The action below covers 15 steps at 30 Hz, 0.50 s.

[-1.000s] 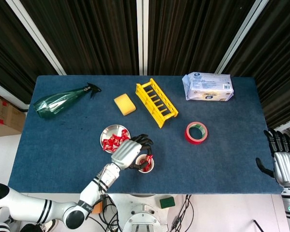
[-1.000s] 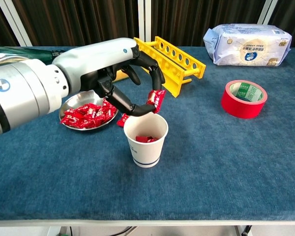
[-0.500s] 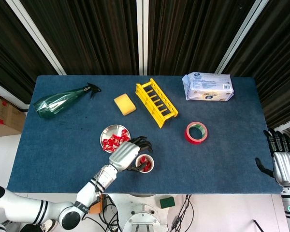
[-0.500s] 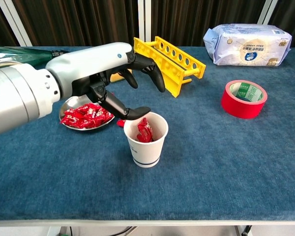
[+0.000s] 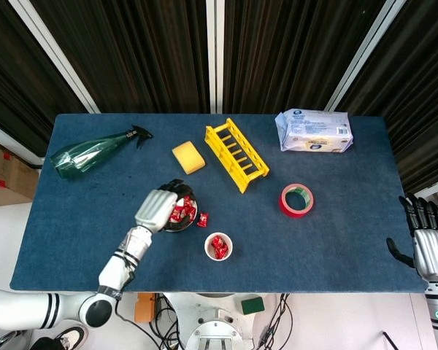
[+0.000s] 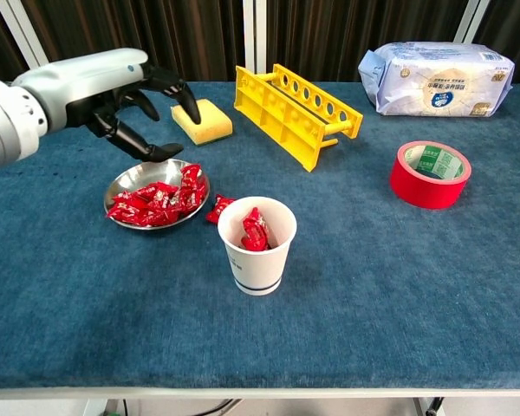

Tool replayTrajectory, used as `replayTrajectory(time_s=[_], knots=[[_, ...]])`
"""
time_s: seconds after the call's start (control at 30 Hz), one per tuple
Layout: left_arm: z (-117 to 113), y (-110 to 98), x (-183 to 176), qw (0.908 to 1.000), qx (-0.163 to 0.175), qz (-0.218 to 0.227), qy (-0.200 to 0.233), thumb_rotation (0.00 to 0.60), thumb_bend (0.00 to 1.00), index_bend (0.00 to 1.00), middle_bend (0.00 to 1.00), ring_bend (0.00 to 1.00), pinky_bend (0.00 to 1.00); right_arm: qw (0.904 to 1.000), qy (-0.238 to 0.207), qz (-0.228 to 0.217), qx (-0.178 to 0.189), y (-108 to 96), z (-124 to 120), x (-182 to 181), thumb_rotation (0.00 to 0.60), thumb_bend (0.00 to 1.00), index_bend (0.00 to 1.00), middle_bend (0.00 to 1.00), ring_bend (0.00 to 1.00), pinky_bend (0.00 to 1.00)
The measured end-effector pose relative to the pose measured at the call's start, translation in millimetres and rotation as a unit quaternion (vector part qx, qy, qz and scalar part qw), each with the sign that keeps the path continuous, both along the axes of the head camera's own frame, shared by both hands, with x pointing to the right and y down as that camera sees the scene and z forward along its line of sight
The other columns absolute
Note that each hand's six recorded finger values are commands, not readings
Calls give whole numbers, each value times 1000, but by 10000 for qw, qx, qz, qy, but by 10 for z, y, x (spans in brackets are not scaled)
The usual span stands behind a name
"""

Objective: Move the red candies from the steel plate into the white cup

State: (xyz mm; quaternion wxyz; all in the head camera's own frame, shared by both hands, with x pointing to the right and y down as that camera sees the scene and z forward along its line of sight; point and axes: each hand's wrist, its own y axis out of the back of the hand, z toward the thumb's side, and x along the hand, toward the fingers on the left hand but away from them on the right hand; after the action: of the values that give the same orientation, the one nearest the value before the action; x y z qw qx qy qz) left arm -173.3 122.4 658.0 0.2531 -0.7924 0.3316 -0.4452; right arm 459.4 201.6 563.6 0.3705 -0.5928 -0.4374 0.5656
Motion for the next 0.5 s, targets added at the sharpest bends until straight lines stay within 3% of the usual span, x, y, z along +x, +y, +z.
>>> replayTrajectory(time_s=[0.27,0.5], knots=[[399,77,-402,9949,-242,166,-961,586,285,366,253,128,250,10000,27,6,6,3,10,-11,600,301,0,0,0,0],[529,76,-445,9928,-249,147,-1166,584,285,348,253,127,252,10000,33,2,-8,3,17,-14,600,302,0,0,0,0]])
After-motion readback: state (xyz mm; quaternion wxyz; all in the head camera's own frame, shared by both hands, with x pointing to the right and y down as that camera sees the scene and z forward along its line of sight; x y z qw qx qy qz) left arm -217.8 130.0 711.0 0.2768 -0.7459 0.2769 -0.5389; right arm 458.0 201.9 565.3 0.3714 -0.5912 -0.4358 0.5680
